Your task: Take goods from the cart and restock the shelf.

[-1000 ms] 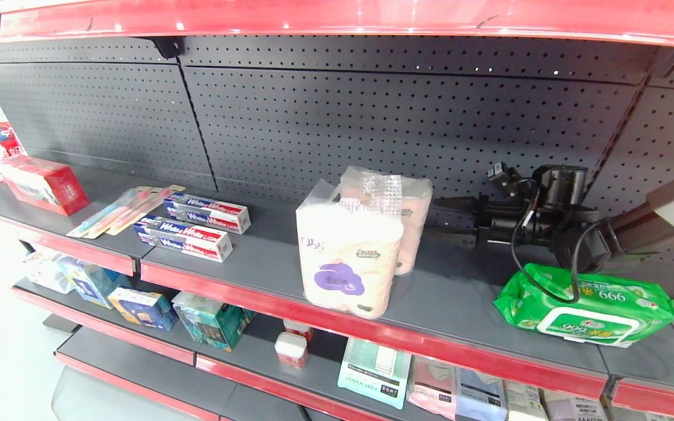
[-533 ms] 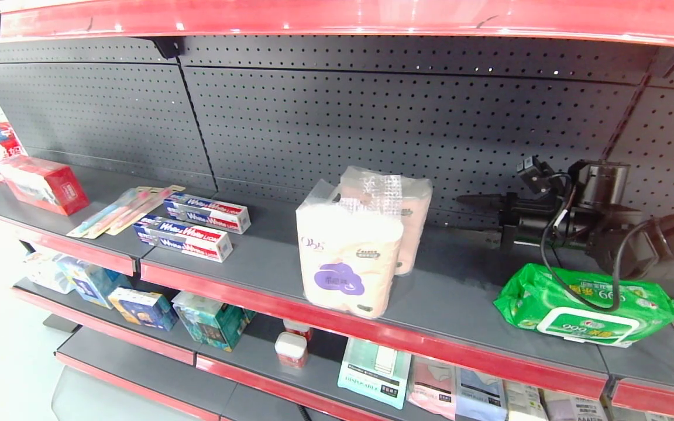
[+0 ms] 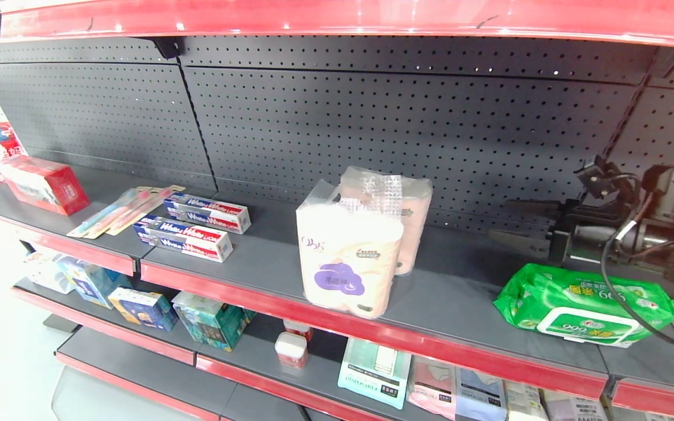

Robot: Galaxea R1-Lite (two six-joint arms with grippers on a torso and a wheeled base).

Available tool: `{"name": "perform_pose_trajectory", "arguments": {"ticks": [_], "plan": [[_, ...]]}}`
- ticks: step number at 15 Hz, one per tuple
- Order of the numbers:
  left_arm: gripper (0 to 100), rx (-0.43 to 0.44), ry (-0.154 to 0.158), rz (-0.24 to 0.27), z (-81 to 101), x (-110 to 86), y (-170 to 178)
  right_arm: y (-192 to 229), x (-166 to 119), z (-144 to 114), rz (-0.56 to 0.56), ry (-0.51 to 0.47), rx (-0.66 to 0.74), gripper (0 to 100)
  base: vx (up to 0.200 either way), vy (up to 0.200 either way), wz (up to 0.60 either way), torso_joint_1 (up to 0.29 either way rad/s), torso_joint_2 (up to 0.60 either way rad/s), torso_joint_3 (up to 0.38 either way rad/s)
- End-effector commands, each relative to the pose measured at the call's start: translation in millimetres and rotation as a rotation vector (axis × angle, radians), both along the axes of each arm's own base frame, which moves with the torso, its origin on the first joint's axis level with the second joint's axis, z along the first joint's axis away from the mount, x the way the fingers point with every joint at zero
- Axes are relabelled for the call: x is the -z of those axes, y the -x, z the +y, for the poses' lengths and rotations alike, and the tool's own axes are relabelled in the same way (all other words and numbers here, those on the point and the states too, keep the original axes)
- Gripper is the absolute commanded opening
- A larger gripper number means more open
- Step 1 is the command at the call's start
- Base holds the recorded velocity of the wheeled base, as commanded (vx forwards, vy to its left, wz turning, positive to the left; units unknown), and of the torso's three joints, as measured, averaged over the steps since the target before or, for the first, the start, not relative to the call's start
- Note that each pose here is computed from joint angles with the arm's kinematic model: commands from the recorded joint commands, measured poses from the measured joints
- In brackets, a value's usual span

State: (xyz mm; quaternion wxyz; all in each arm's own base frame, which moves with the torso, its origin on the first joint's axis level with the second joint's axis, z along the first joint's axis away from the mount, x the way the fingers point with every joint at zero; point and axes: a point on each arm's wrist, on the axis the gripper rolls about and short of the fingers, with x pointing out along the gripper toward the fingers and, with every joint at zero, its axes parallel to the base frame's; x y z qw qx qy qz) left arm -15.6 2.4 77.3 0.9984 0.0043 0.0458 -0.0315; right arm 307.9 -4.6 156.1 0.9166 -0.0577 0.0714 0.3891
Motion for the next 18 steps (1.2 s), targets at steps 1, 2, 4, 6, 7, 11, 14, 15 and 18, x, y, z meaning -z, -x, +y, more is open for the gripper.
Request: {"name": "perform_pose_trajectory", "arguments": {"ticks": [1,2,4,6,7,11,14,15,18], "plan": [[100,0.000,-0.001,0.002,0.0,0.0,0,60,-26,-3,-0.040,0.000,0.184,100,0.000,0.000,0.00,0.000,0.00,0.000],[100,0.000,0.001,0.002,0.0,0.0,0,83,-29,-1,-0.044,0.000,0.297,100,0.000,0.000,0.00,0.000,0.00,0.000],[100,0.000,-0.001,0.002,0.0,0.0,0,135,-34,1,-0.059,0.017,0.521,100,0.000,0.000,0.00,0.000,0.00,0.000],[100,0.000,0.001,0.002,0.0,0.0,0,193,-27,0,-0.056,0.026,0.739,100,0.000,0.000,0.00,0.000,0.00,0.000],[100,0.000,0.000,0.003,0.0,0.1,0,216,-18,-1,-0.052,0.018,0.811,100,0.000,0.000,0.00,0.000,0.00,0.000],[100,0.000,-0.001,0.002,0.0,0.0,0,312,36,3,-0.149,-0.017,0.983,100,0.000,0.000,0.00,0.000,0.00,0.000],[100,0.000,-0.001,0.002,0.0,0.0,0,330,54,4,-0.145,-0.021,1.008,100,0.000,0.000,0.00,0.000,0.00,0.000],[100,0.000,-0.001,0.002,0.0,0.0,0,329,60,3,-0.124,-0.008,1.034,100,0.000,0.000,0.00,0.000,0.00,0.000],[100,0.000,-0.001,0.002,0.0,0.0,0,324,71,3,-0.099,-0.004,1.013,100,0.000,0.000,0.00,0.000,0.00,0.000]]}}
